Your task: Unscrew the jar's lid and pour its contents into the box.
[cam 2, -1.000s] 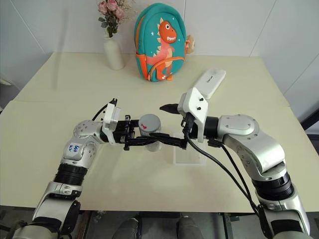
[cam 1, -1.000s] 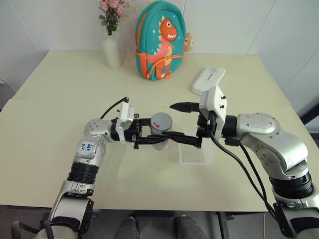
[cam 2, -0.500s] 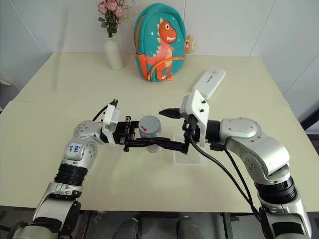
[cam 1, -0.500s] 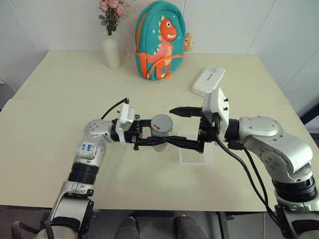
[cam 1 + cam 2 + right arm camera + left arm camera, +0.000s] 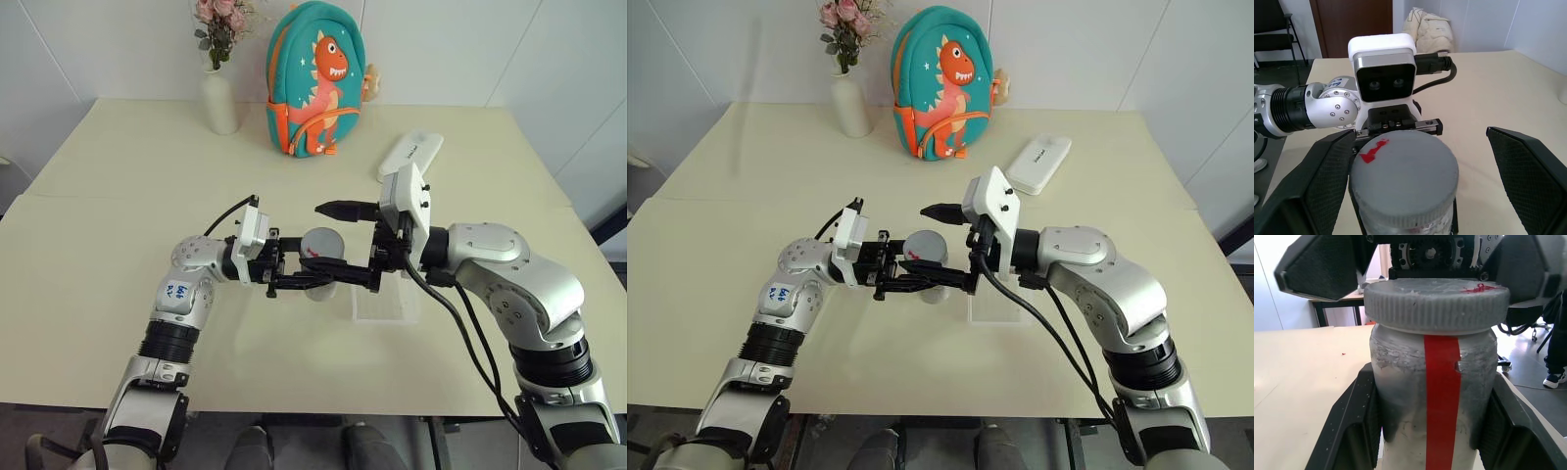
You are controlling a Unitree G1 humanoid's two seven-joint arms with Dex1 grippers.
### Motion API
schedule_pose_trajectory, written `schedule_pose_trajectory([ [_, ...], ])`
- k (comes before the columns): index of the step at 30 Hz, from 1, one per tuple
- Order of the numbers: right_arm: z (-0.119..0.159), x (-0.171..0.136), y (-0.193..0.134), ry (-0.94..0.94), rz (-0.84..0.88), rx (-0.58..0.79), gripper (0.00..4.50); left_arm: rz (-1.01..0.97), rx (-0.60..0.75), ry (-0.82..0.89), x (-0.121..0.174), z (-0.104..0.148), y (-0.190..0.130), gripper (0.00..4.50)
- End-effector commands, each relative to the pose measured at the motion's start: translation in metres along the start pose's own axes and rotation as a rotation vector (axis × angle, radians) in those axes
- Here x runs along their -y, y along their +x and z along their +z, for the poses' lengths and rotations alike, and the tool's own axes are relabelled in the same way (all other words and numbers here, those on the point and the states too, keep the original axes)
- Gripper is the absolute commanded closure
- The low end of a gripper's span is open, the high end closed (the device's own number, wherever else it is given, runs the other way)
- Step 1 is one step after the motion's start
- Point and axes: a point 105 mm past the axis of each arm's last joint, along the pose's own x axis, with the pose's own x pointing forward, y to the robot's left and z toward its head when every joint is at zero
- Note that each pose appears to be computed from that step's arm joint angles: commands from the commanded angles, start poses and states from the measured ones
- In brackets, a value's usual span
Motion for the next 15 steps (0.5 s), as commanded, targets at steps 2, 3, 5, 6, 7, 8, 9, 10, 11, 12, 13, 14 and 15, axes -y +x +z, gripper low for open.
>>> schedule_pose_trajectory([
  [2,0.0127,-0.0026,0.0032,-0.044,0.021,0.042,0.02,-0.009,0.01,0.038,0.0012,0.0061,0.003,2.45],
  [3,0.0127,-0.0036,0.0036,-0.041,0.027,0.043,0.02,-0.007,0.01,0.038,0.0009,0.0061,0.003,2.45],
  [5,0.0126,-0.0053,0.0039,-0.036,0.037,0.043,0.02,-0.006,0.011,0.039,0.0006,0.0063,0.0029,2.45],
  [6,0.0125,-0.006,0.0039,-0.034,0.04,0.043,0.02,-0.005,0.011,0.04,0.0006,0.0063,0.0029,2.45],
  [7,0.0123,-0.0065,0.004,-0.035,0.042,0.043,0.02,-0.004,0.011,0.04,0.0005,0.0064,0.0028,2.45],
  [8,0.012,-0.0067,0.0043,-0.037,0.042,0.044,0.02,-0.003,0.012,0.04,0.0,0.0063,0.0028,2.45],
  [9,0.0117,-0.0068,0.0045,-0.038,0.042,0.045,0.02,-0.002,0.012,0.04,-0.0003,0.0063,0.0029,2.45],
  [10,0.0119,-0.0066,0.0047,-0.038,0.039,0.047,0.02,-0.001,0.013,0.038,-0.0002,0.0064,0.003,2.45],
  [11,0.0121,-0.0064,0.0048,-0.038,0.038,0.048,0.02,-0.001,0.014,0.037,-0.0001,0.0064,0.0031,2.45],
  [12,0.0126,-0.0064,0.0049,-0.038,0.036,0.05,0.02,-0.001,0.014,0.036,0.0003,0.0065,0.0031,2.45],
  [13,0.0127,-0.0063,0.005,-0.038,0.037,0.051,0.02,0.0,0.015,0.033,0.0001,0.0064,0.0031,2.45],
  [14,0.0126,-0.0063,0.0051,-0.038,0.037,0.052,0.02,0.001,0.015,0.031,-0.0002,0.0064,0.0031,2.45],
  [15,0.0126,-0.0062,0.0051,-0.038,0.038,0.052,0.02,0.001,0.016,0.029,-0.0003,0.0063,0.0031,2.45],
])
